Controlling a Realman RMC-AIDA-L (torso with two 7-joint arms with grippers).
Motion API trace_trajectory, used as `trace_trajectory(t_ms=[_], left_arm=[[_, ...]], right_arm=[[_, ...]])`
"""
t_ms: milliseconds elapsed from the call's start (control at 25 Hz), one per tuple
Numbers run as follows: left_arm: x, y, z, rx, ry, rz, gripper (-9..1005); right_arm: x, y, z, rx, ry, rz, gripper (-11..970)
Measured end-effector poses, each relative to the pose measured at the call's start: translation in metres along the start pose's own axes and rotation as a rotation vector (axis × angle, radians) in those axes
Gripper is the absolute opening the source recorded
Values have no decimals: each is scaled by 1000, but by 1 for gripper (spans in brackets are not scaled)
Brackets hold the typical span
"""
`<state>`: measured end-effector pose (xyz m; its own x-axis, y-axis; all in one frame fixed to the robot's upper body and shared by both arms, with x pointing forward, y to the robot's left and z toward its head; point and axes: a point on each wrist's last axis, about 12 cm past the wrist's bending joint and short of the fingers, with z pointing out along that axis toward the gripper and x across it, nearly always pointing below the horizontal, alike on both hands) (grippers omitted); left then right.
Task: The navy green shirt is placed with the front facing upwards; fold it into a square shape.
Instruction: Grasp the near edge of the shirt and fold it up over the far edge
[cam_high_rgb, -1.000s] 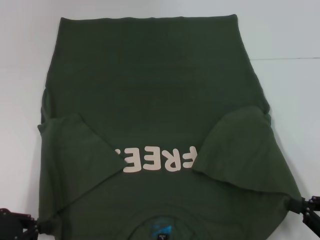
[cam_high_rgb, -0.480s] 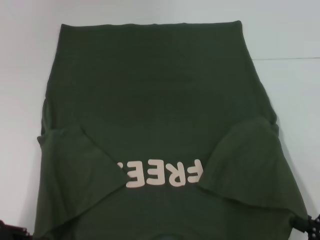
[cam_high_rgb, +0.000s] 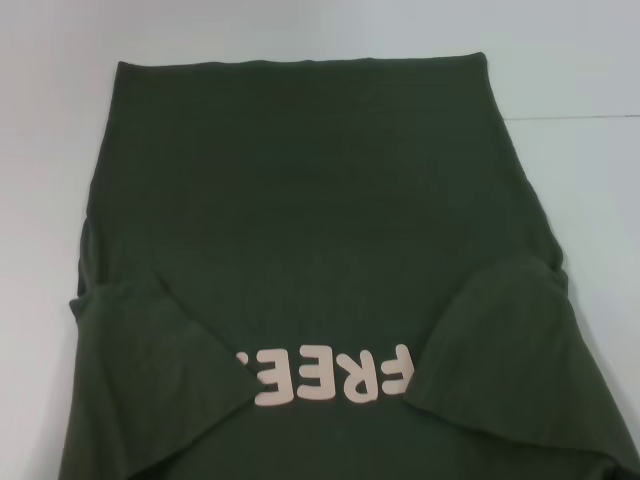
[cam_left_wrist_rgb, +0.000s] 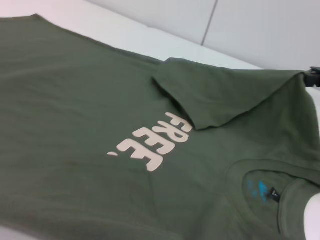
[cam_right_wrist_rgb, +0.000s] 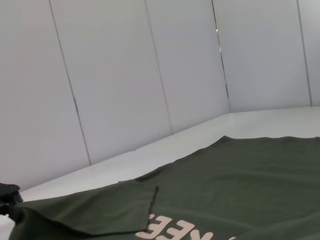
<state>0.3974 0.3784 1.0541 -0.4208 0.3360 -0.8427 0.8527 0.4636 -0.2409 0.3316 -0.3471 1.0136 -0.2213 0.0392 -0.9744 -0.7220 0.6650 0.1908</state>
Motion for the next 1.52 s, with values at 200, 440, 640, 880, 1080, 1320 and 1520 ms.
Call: trace_trajectory(t_ms=[200, 440, 640, 880, 1080, 1320, 1520], left_arm=[[0, -1, -1, 14, 2, 18, 33], [-7, 11, -3, -64, -37, 3, 34], [-6, 19, -9, -161, -91, -27, 34], [-5, 19, -10, -174, -104, -23, 34], [-5, 17, -14, -210, -151, -23, 34], [-7, 17, -14, -221, -199, -7, 33], [-11, 20, -12, -237, -233, 2, 33]], right_arm=[[0, 0, -6, 39, -9, -3, 32], [-3, -5, -1, 44, -26, -11, 31], [-7, -10, 2, 73, -54, -20, 31], [-10, -14, 4, 120, -100, -16, 31], [-12, -18, 2, 164, -127, -20, 32], [-13, -19, 6, 184, -158, -18, 31], [-17, -26, 13, 200, -186, -23, 31]])
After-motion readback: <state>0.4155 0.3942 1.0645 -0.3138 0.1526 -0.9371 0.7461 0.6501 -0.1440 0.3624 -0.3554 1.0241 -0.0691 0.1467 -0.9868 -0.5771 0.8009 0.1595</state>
